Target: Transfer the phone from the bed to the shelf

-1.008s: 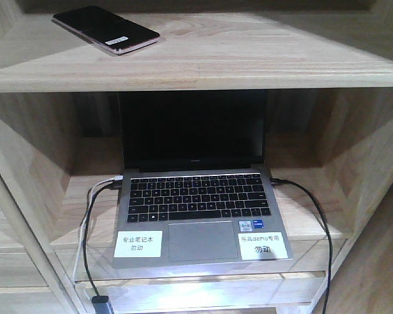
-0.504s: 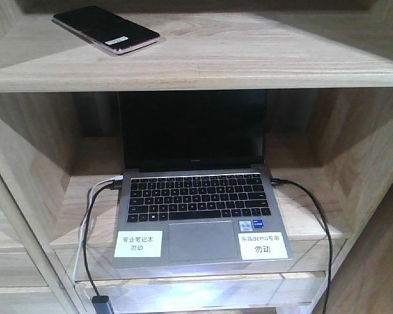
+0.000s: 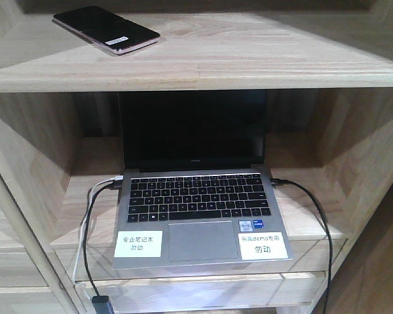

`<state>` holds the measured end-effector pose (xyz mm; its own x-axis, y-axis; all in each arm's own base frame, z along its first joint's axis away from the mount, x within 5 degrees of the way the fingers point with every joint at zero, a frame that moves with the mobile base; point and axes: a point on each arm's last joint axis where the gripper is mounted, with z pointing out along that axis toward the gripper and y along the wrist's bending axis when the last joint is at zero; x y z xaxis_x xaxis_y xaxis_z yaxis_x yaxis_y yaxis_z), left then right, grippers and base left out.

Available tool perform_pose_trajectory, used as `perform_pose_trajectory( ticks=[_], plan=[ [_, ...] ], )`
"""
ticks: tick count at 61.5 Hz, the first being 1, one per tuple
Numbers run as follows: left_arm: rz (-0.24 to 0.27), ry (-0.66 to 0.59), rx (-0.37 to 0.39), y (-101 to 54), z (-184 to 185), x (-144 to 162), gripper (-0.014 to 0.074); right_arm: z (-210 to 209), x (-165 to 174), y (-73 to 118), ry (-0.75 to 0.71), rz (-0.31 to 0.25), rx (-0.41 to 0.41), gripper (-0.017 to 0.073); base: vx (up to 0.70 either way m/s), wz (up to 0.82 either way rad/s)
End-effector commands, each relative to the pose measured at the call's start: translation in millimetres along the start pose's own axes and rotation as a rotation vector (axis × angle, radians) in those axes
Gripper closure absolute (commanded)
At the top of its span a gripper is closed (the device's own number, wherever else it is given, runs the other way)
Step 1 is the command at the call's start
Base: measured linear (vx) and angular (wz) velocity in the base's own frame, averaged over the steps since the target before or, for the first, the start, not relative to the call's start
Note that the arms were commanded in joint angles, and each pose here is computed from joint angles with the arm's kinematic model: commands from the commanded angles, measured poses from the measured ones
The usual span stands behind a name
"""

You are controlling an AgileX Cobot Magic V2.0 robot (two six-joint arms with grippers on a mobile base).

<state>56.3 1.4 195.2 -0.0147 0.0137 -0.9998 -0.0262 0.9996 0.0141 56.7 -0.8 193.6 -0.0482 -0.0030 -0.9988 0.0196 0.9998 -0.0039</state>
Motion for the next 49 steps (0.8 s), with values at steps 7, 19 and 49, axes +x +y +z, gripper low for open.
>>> perform_pose_trajectory(
  ticks=[7, 19, 49],
  plan=[
    [-0.019, -0.104, 0.001, 0.2, -2.2, -15.3, 0.0592, -0.8, -4.6, -0.9, -0.083, -0.007, 0.012, 0.0564, 0.00, 0.00],
    [-0.019, -0.104, 0.001, 0.2, -2.2, -15.3, 0.0592, -0.8, -4.6, -0.9, -0.083, -0.006, 0.012, 0.0564, 0.00, 0.00],
    [-0.019, -0.104, 0.001, 0.2, -2.2, -15.3, 0.0592, -0.8, -4.6, -0.9, -0.083, -0.005, 0.012, 0.0564, 0.00, 0.00]
  ],
)
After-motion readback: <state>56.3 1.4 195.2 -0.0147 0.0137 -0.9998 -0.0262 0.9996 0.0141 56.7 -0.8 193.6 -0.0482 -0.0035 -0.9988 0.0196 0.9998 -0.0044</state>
